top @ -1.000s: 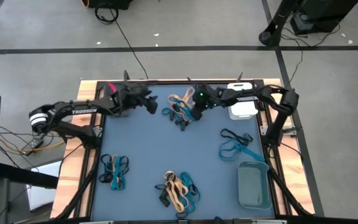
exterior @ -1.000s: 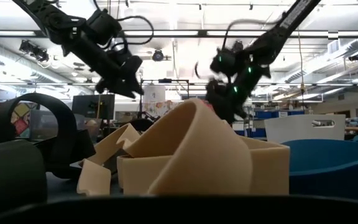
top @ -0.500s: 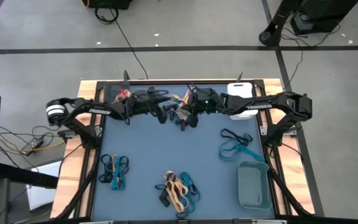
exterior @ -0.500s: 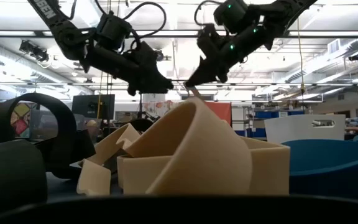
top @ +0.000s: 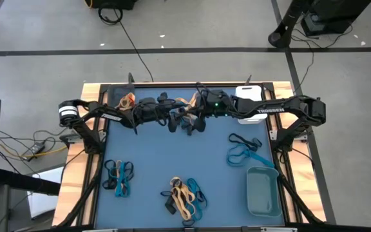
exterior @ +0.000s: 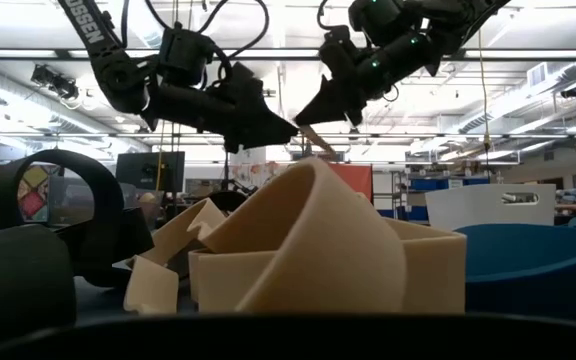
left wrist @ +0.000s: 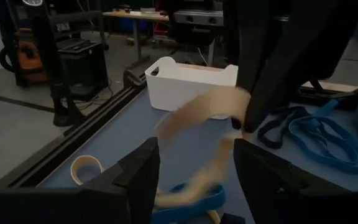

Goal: Sort rubber bands into baskets
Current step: Put the yellow rubber band into the black bin

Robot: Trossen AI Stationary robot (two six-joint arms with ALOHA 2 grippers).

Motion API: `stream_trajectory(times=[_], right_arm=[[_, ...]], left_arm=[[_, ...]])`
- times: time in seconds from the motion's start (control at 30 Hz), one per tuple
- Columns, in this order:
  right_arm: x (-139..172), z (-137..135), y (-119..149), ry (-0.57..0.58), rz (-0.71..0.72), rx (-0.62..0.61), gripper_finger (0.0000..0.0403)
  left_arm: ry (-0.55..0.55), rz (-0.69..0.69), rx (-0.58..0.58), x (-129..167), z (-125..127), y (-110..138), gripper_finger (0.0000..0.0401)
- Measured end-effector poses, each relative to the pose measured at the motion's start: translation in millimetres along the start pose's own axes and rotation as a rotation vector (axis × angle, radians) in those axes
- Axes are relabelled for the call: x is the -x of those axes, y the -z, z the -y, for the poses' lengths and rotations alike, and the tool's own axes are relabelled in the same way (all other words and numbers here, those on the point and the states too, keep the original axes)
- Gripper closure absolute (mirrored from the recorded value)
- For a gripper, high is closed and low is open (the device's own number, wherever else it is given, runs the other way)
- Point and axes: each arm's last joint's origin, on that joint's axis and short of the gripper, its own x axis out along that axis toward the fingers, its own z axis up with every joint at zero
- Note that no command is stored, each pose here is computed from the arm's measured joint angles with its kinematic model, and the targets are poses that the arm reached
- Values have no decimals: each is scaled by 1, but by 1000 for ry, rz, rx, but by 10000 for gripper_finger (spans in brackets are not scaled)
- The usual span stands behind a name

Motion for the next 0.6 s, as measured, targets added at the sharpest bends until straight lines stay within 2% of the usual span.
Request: stream_trajectory(times=[0.37,0.47,0.6], right_arm=[[0,-5,-7,-112,69,6,398],[0,-9,-8,-128,84,13,398],[0,-14,-9,-141,95,24,398]], left_arm=[[0,23,-32,0,0,-2,197],[0,23,-34,0,0,-2,217],[0,22,-50,0,0,-2,270]])
